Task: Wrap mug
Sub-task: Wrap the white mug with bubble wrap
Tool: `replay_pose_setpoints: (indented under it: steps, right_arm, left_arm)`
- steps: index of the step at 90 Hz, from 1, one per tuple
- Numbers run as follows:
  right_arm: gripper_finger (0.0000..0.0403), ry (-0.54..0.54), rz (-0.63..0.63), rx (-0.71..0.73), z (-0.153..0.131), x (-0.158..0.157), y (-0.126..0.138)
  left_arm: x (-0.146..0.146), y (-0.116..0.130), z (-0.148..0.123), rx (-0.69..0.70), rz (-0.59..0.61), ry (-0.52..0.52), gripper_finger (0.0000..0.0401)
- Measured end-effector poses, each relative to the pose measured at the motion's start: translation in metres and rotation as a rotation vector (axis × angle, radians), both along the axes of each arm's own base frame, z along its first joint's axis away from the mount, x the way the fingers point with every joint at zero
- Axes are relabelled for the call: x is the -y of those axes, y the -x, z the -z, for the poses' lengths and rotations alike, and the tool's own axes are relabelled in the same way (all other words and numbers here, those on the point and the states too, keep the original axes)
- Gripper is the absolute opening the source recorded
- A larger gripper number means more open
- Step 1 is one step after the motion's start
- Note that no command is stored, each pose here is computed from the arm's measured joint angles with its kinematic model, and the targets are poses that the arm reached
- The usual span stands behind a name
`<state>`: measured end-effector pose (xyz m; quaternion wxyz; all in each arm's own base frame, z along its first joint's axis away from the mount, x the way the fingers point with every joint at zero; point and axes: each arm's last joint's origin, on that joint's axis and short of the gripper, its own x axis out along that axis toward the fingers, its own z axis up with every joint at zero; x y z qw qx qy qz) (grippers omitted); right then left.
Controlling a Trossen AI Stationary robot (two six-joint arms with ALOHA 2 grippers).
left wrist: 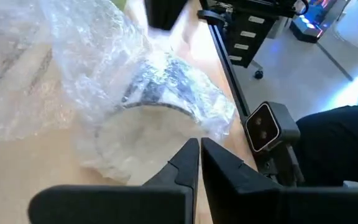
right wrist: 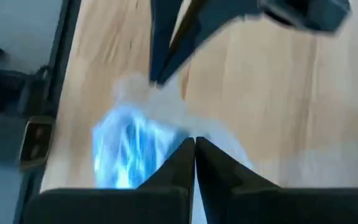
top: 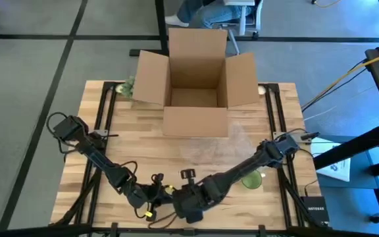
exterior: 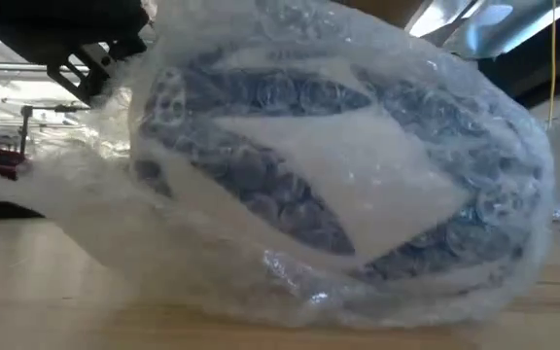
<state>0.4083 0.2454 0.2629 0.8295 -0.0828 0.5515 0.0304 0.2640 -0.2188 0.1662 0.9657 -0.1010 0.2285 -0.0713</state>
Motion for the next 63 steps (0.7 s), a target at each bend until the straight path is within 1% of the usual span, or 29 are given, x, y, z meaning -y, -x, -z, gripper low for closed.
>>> replay_pose_setpoints:
  steps: [16, 24, 32, 38, 43, 54, 63]
  right_arm:
    - [0.0001, 0.058, 0.102, -0.138, 0.007, -0.012, 0.029]
    - [0.0000, 0.077, 0.139, -0.198, 0.024, -0.021, 0.041]
    - [0.0000, 0.071, 0.155, -0.252, 0.044, -0.028, 0.047]
    - [0.0000, 0.026, 0.162, -0.245, 0.056, -0.032, 0.047]
    - [0.0000, 0.008, 0.161, -0.230, 0.064, -0.033, 0.045]
    - [0.0000, -0.011, 0.166, -0.185, 0.081, -0.028, 0.037]
    - [0.0000, -0.018, 0.169, -0.171, 0.093, -0.024, 0.033]
  left_arm:
    - [-0.002, 0.002, 0.003, -0.042, -0.013, -0.007, 0.0000]
    - [-0.003, 0.005, 0.006, -0.098, -0.031, 0.003, 0.0000]
    - [-0.005, 0.010, 0.006, -0.171, -0.044, 0.047, 0.0000]
    - [-0.005, 0.013, 0.007, -0.192, -0.051, 0.048, 0.0000]
    - [-0.005, 0.014, 0.008, -0.188, -0.049, 0.028, 0.0000]
    - [-0.008, 0.006, 0.015, -0.180, -0.048, -0.011, 0.0000]
    - [-0.011, -0.003, 0.023, -0.171, -0.053, 0.010, 0.0000]
